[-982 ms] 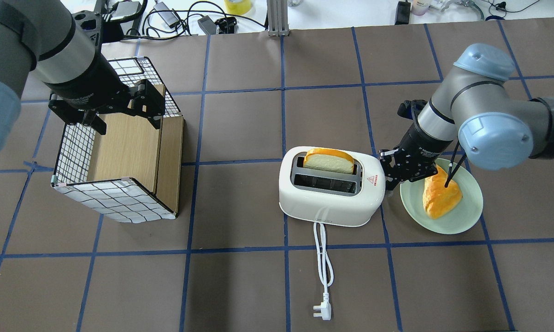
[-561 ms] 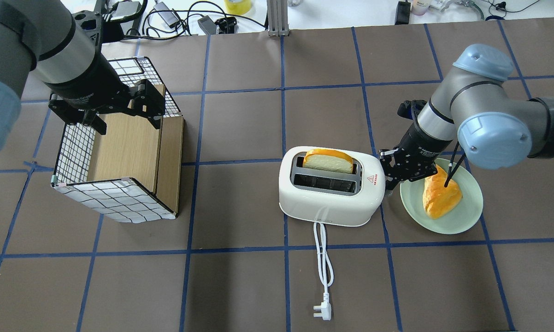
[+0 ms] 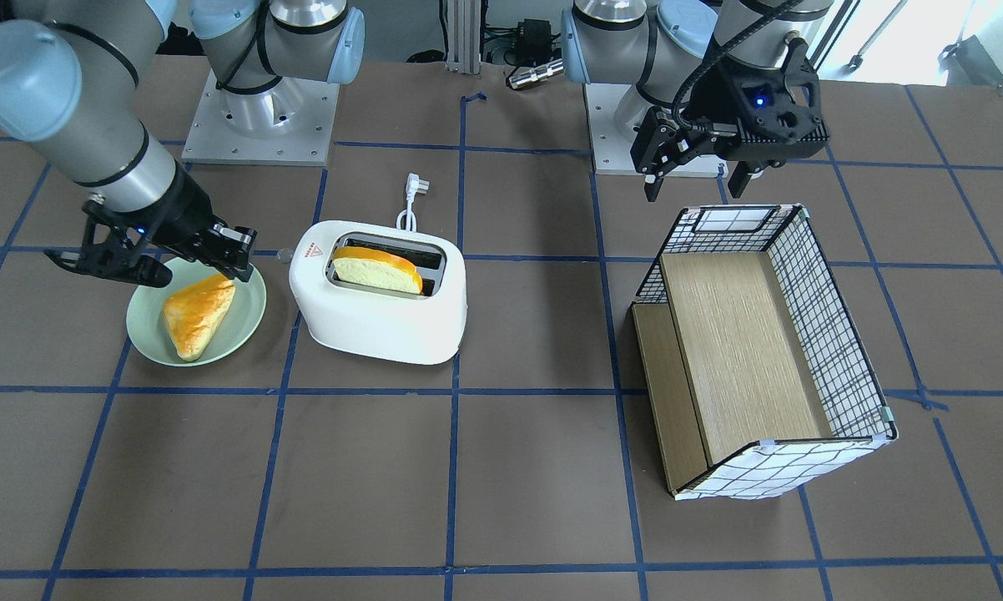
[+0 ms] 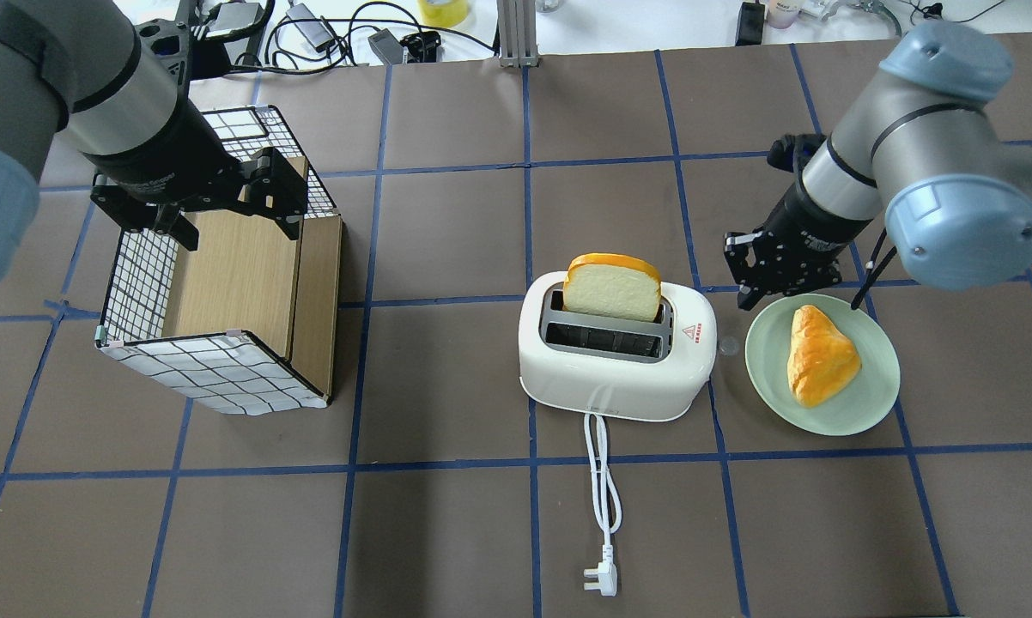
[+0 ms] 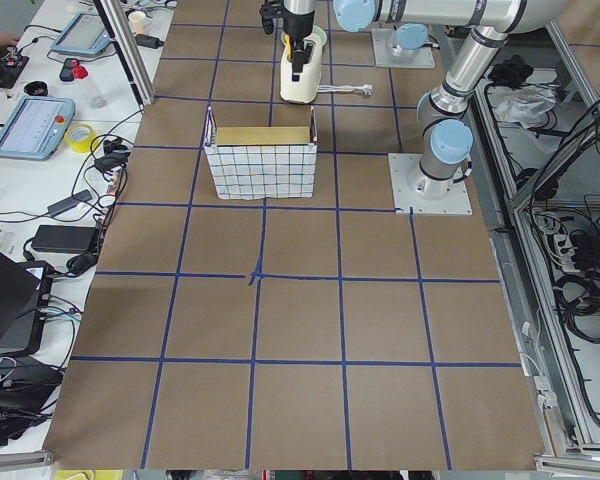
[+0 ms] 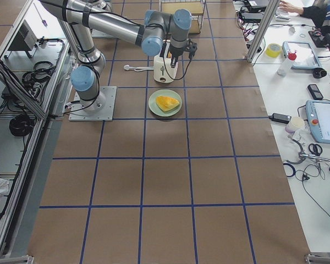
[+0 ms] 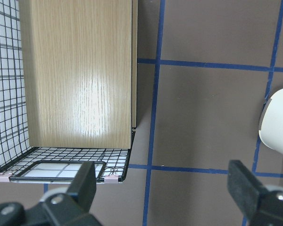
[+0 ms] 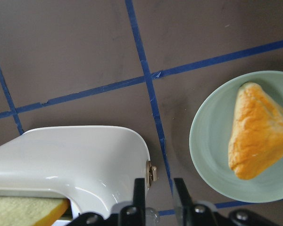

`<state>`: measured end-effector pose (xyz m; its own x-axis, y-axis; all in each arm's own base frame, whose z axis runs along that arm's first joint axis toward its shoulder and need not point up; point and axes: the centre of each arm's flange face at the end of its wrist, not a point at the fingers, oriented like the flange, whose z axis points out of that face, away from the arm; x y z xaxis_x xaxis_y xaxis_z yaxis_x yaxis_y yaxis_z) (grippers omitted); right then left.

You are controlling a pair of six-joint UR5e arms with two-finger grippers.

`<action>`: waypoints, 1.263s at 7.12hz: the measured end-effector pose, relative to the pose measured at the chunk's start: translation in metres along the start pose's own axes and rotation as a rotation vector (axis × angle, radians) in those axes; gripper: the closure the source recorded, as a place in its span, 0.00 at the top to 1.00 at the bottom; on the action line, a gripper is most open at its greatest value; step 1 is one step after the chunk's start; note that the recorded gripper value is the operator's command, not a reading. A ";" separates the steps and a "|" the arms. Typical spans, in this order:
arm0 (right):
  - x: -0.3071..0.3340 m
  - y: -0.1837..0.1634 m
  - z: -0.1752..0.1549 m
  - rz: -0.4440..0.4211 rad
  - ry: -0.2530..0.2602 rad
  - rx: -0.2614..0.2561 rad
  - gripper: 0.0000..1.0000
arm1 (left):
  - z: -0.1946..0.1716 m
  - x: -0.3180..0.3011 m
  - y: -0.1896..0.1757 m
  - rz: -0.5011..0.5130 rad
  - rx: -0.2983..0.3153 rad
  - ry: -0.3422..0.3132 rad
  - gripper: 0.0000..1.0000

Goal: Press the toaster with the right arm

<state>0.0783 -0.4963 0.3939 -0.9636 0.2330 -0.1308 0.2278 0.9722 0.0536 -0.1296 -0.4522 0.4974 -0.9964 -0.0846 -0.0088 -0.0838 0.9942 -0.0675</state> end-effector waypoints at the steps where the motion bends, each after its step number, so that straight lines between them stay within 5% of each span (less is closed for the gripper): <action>1: -0.005 -0.005 -0.046 -0.002 0.024 0.047 1.00 | 0.000 0.000 0.000 0.000 0.000 0.000 1.00; 4: -0.032 0.001 -0.139 -0.006 0.057 0.116 1.00 | 0.000 0.000 0.000 0.000 0.000 0.000 1.00; 9: -0.091 0.029 -0.136 -0.063 0.133 0.135 1.00 | 0.000 0.000 0.000 0.000 0.000 0.000 1.00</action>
<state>0.1533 -0.4920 0.5419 -0.9845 0.1756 0.0029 0.1748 0.9809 -0.0850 -0.1296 -0.4522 0.4973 -0.9964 -0.0846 -0.0089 -0.0838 0.9942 -0.0674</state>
